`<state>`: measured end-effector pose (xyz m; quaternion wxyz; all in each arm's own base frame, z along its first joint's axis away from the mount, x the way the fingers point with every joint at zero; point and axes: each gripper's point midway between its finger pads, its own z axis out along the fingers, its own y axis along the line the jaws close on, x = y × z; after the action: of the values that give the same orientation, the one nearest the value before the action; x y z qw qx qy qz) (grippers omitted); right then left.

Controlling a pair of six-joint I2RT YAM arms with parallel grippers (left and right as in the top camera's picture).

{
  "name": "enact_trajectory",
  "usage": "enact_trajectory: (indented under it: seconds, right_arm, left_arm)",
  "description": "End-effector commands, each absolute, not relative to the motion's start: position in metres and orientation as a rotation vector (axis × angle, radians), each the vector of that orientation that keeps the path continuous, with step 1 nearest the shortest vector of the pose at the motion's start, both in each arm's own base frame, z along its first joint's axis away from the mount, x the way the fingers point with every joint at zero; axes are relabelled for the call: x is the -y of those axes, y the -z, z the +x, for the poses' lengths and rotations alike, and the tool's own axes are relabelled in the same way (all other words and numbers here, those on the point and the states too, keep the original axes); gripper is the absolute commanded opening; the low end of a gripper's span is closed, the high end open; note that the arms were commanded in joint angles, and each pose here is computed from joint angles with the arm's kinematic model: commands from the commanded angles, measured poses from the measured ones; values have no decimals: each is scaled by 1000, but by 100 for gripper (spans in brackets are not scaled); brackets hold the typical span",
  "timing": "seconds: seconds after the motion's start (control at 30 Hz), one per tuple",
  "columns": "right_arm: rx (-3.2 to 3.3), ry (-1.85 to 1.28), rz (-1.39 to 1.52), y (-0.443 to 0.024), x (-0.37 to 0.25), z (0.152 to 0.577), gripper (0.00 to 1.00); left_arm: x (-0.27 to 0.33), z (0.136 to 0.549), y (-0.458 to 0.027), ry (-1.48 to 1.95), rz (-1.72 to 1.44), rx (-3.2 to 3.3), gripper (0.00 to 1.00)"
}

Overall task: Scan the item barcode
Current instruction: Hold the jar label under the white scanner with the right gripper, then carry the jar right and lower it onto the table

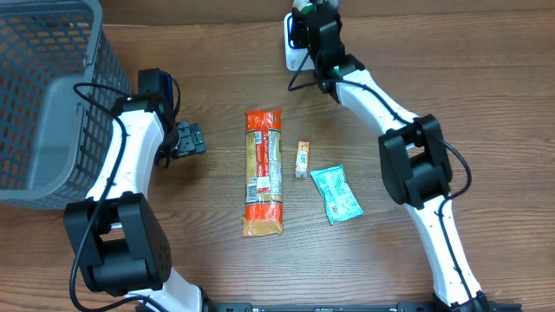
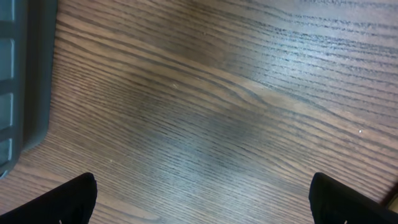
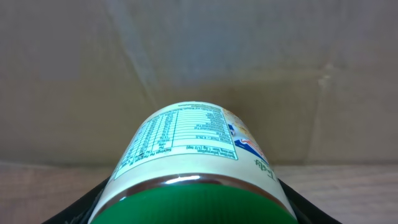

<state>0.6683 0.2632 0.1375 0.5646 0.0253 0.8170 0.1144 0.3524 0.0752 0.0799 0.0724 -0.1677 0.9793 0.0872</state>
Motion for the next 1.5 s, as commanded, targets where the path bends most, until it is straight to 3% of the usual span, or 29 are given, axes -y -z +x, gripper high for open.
enact_trajectory:
  seconds: [0.0, 0.13, 0.27, 0.4, 0.57, 0.9, 1.23, 1.3, 1.47]
  right_arm:
    - [-1778, -299, 77, -308, -244, 630, 4]
    - [-1908, -242, 71, -360, -207, 569, 4]
    - [-2089, -175, 163, -363, -154, 515, 4]
    - [-2345, -70, 302, -328, -92, 464, 4]
    - [-2820, -43, 506, -238, -27, 390, 4]
    - [-3001, -2, 758, -113, 22, 359, 4]
    - [-2968, 35, 771, -50, 31, 354, 5]
    - [-2959, 86, 771, -44, 37, 352, 8]
    - [-2944, 121, 768, -37, 41, 351, 27]
  left_arm:
    - [-77, 354, -89, -275, -481, -2919, 100]
    - [-77, 354, -89, -275, -481, -2919, 100]
    - [-77, 354, -89, -275, -481, -2919, 100]
    - [-77, 354, -89, -275, -482, -2919, 100]
    - [-77, 354, -89, -275, -481, -2919, 100]
    - [-77, 354, -89, -275, -481, -2919, 100]
    - [-77, 354, -89, -275, -482, -2919, 100]
    - [-77, 354, -89, -275, -482, -2919, 100]
    - [-77, 354, -89, -275, -481, -2919, 100]
